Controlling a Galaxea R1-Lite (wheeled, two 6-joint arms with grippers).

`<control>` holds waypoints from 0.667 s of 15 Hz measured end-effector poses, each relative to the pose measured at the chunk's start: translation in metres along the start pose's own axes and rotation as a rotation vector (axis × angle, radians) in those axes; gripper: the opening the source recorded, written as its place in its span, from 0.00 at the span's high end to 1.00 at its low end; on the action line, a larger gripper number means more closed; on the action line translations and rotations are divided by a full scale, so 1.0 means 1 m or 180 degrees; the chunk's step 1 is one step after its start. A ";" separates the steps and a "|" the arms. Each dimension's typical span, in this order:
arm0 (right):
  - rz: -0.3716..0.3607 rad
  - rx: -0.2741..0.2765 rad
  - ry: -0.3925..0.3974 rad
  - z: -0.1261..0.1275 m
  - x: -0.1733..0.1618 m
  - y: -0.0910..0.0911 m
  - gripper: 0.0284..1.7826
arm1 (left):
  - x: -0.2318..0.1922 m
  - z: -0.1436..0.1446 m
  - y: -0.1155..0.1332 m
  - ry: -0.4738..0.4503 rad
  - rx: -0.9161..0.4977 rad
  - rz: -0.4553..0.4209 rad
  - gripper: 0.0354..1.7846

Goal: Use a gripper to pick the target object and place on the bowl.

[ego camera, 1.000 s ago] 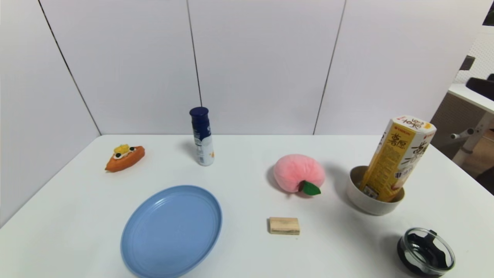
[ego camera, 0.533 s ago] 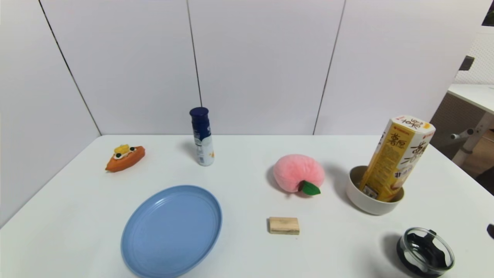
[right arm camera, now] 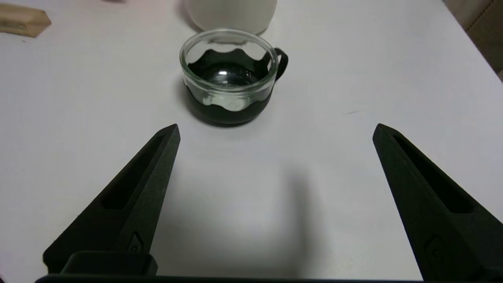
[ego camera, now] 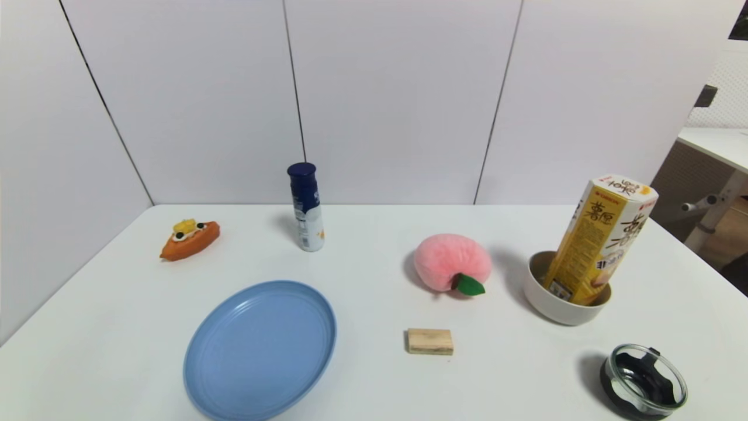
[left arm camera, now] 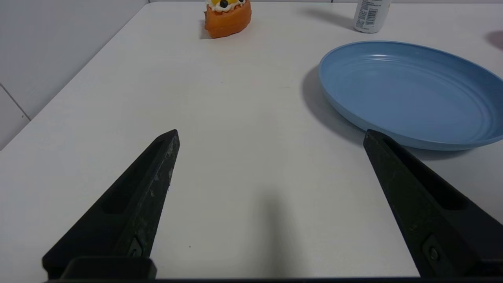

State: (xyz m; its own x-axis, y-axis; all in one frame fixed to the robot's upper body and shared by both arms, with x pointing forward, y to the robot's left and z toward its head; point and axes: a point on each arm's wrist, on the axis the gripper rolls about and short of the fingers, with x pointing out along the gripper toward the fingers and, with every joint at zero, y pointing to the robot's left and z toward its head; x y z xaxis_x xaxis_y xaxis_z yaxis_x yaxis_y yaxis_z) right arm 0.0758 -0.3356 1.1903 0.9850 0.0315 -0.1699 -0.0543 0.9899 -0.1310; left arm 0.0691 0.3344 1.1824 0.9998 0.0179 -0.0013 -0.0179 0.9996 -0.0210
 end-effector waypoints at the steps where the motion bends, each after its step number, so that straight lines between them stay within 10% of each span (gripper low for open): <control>1: -0.0015 0.0037 -0.0150 -0.002 -0.002 0.000 0.05 | 0.000 0.000 0.000 0.0000 0.0001 -0.0001 0.06; 10: -0.0074 0.0306 -0.0454 -0.009 -0.007 0.001 0.05 | 0.000 0.000 0.000 -0.0001 0.0000 0.0000 0.06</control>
State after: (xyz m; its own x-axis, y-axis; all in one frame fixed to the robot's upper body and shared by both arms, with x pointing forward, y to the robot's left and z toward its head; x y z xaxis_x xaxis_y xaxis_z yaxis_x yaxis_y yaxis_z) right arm 0.0676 -0.3362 1.1828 0.9994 0.0208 -0.0268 -0.0219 0.9990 -0.0380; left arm 0.0691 0.3344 1.1824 0.9998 0.0179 -0.0009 -0.0179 0.9996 -0.0210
